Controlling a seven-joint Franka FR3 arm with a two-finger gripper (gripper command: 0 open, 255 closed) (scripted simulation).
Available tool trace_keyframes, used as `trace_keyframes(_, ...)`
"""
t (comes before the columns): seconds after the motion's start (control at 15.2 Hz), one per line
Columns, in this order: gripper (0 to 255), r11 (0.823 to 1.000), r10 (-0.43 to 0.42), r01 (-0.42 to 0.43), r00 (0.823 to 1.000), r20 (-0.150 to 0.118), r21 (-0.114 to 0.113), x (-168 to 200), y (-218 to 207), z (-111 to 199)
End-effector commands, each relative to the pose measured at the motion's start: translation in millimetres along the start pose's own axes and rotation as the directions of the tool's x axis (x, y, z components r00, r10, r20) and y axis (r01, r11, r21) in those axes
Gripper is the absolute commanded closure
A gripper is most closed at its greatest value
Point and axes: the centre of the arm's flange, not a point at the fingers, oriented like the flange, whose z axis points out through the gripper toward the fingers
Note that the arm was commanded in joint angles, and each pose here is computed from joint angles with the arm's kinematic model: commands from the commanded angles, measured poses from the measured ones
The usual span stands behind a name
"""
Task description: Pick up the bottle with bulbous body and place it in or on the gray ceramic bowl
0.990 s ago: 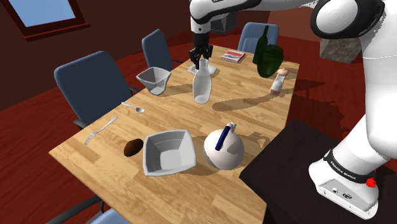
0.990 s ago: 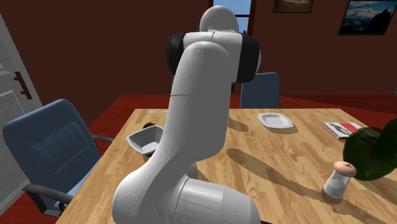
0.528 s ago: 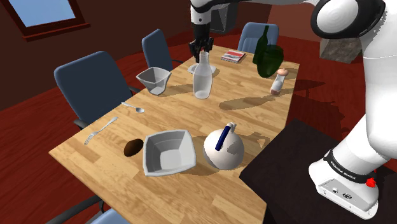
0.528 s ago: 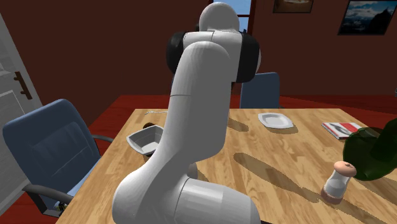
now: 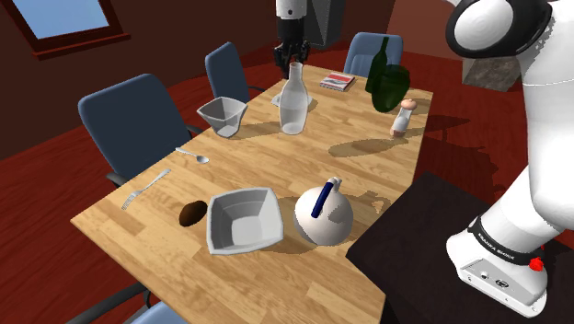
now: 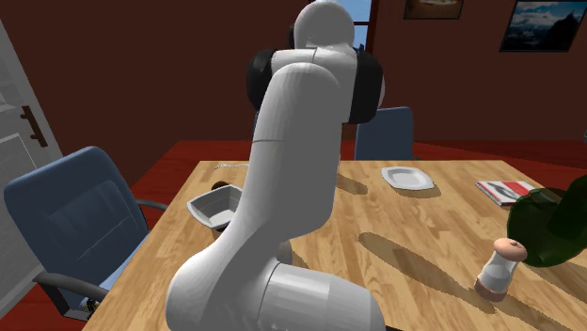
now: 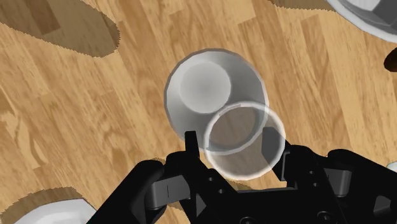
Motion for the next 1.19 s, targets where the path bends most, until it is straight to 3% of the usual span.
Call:
trace_keyframes(0.0,255,1.000,0.000,0.000,1.000,0.000,0.000,-6.7,-12.5,-6.7)
trace_keyframes(1.12,255,1.000,0.000,0.000,1.000,0.000,0.000,-111.9,-205.2,-53.1)
